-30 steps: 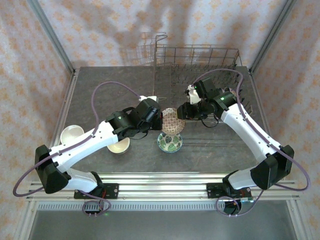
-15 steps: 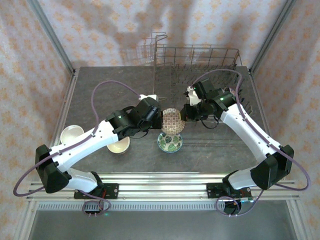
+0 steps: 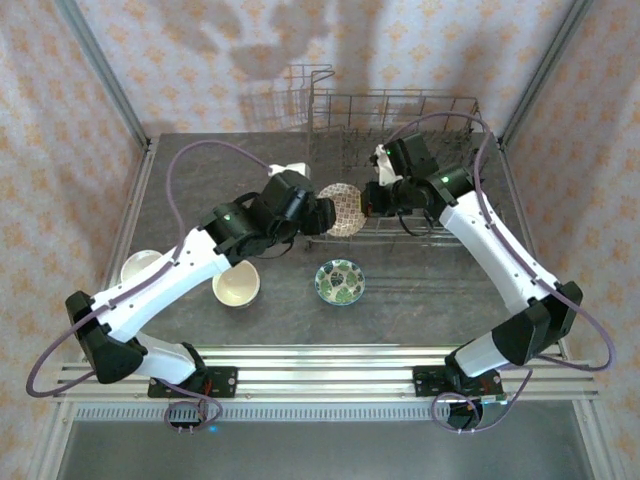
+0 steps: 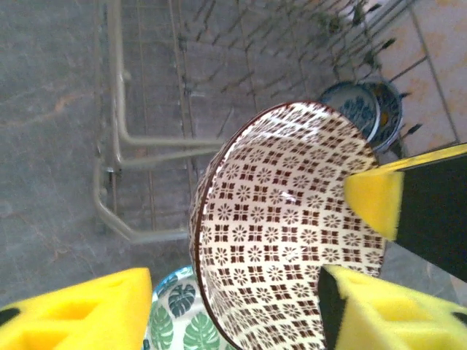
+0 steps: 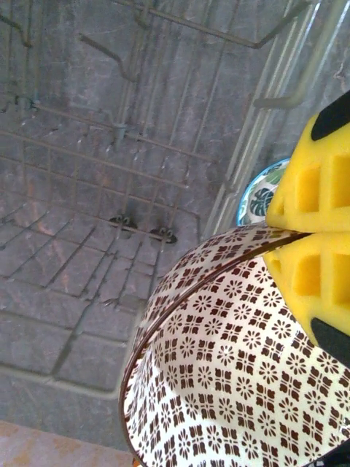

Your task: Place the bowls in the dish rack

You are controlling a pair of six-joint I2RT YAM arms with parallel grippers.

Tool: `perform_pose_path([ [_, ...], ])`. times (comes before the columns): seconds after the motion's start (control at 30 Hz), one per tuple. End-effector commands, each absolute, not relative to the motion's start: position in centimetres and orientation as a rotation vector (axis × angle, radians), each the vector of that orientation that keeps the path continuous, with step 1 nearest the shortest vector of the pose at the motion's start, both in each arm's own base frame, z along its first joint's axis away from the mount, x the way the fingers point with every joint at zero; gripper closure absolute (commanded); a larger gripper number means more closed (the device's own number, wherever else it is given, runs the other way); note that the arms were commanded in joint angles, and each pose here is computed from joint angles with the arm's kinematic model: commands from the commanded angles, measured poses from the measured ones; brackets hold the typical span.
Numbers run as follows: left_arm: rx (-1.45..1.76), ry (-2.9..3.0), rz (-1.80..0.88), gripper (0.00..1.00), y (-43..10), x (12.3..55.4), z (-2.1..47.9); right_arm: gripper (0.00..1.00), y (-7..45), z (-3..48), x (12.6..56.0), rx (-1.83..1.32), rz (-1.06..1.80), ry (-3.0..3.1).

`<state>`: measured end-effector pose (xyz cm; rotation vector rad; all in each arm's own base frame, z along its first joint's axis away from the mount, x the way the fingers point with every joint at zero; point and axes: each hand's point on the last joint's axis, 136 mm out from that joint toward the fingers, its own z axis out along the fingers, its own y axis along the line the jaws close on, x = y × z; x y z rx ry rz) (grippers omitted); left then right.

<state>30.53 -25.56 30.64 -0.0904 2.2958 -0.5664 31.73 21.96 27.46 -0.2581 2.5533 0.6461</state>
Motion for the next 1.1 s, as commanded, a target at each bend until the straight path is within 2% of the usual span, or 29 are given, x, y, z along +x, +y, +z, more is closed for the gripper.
perform_pose_path([
  [0.0,-0.12,2.206,-0.526,0.31,-23.1,30.4,34.6,1.0,22.7,30.9,33.5,-0.236,0.681,2.446],
  [0.1,-0.145,2.157,-0.512,0.24,-21.5,30.3,36.5,1.0,22.7,31.5,34.4,-0.223,0.651,2.439],
  [0.13,-0.156,2.145,-0.503,0.17,-20.8,30.3,37.0,1.0,22.7,31.6,34.8,-0.214,0.635,2.438],
  [0.23,-0.186,2.113,-0.481,0.11,-18.8,30.3,37.7,1.0,22.2,32.0,36.2,-0.171,0.565,2.428],
  [0.5,-0.186,2.118,-0.489,0.09,-14.5,34.0,37.8,1.0,20.1,33.8,40.7,0.004,0.341,2.354],
  [0.67,-0.17,2.18,-0.603,0.09,-15.4,37.9,35.2,1.0,19.5,34.3,42.6,0.082,0.261,2.351],
  [0.83,-0.102,2.253,-0.664,0.08,-17.1,41.1,31.9,1.0,21.1,34.7,42.9,0.041,0.335,2.373],
  [0.93,-0.066,2.294,-0.737,0.08,-18.7,42.4,30.1,1.0,19.7,34.8,43.4,0.092,0.252,2.362],
  [1.07,-0.028,2.326,-0.77,0.08,-19.7,43.4,28.3,1.0,15.4,35.5,43.8,0.205,-0.005,2.32],
])
